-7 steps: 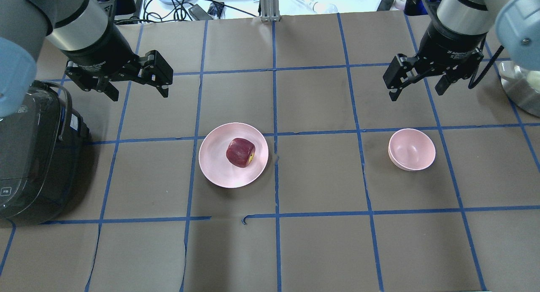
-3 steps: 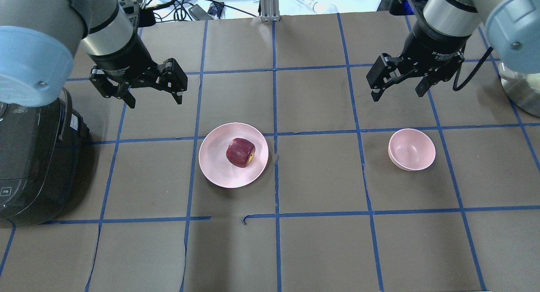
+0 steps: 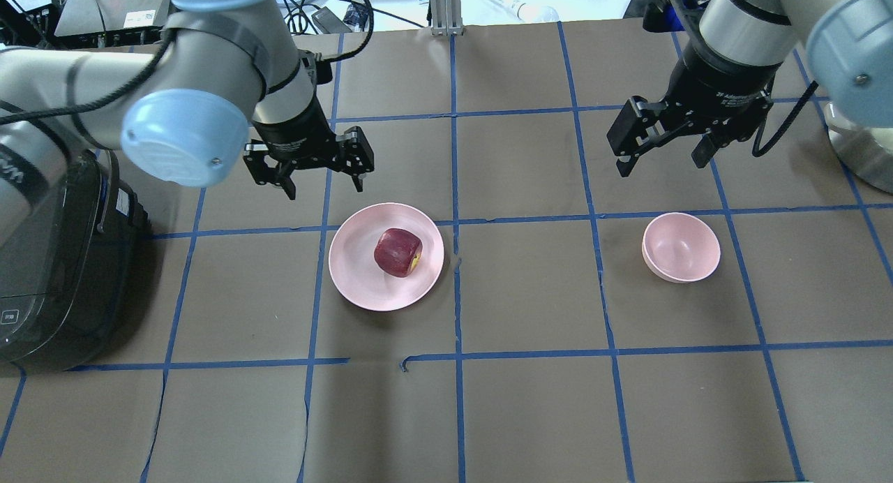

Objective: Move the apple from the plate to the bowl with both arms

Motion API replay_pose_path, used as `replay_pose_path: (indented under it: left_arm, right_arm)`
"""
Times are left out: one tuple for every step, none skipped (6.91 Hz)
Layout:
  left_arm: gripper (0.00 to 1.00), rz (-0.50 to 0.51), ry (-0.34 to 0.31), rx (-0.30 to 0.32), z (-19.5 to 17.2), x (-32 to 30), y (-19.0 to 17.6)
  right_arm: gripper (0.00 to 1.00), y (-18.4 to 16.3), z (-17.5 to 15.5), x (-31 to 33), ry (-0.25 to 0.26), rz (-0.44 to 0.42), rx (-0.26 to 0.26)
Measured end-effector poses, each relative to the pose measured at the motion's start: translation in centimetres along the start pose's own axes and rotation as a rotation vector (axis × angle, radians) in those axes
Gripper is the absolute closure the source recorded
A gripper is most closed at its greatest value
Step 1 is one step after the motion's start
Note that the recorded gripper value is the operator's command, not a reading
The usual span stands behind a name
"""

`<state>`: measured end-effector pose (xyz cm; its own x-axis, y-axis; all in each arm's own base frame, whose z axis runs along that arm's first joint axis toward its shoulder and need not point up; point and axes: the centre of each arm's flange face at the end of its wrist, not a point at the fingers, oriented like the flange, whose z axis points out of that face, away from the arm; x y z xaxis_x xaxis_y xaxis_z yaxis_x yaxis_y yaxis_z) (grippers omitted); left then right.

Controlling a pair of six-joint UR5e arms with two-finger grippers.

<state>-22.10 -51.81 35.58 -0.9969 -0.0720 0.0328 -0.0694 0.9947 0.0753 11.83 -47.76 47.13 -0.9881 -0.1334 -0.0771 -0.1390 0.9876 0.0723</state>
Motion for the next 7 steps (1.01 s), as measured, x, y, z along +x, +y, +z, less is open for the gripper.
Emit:
replay_pose_path:
  left_arm:
    - [0.00, 0.025, 0.020, -0.004, 3.3, 2.5, -0.3]
    - [0.00, 0.049, 0.024, -0.010, 6.1, 4.3, -0.6]
    - [0.00, 0.071, 0.017, -0.029, 8.8, 5.2, -0.9]
    - [0.00, 0.111, 0.009, -0.050, 11.0, 5.7, -1.2]
    - [0.00, 0.175, 0.003, -0.071, 12.9, 5.9, -1.1]
    - [0.00, 0.222, -0.001, -0.089, 14.5, 6.0, -0.8]
    - [0.25, 0.253, -0.007, -0.098, 15.7, 6.2, -0.2]
  right_arm:
    - [0.00, -0.4, 0.4, 0.5, 0.022, -0.001, -0.005]
    - [0.00, -1.4, 1.9, 1.9, 0.070, -0.008, -0.039]
    - [0.00, -2.8, 3.8, 4.4, 0.107, -0.052, -0.082]
    - [0.00, -3.7, 5.1, 8.1, 0.112, -0.093, -0.106]
    - [0.00, -4.1, 7.0, 13.6, 0.091, -0.065, -0.126]
    - [0.00, -4.6, 9.8, 18.7, 0.080, -0.012, -0.118]
    - [0.00, -4.9, 12.6, 22.0, 0.087, 0.031, -0.089]
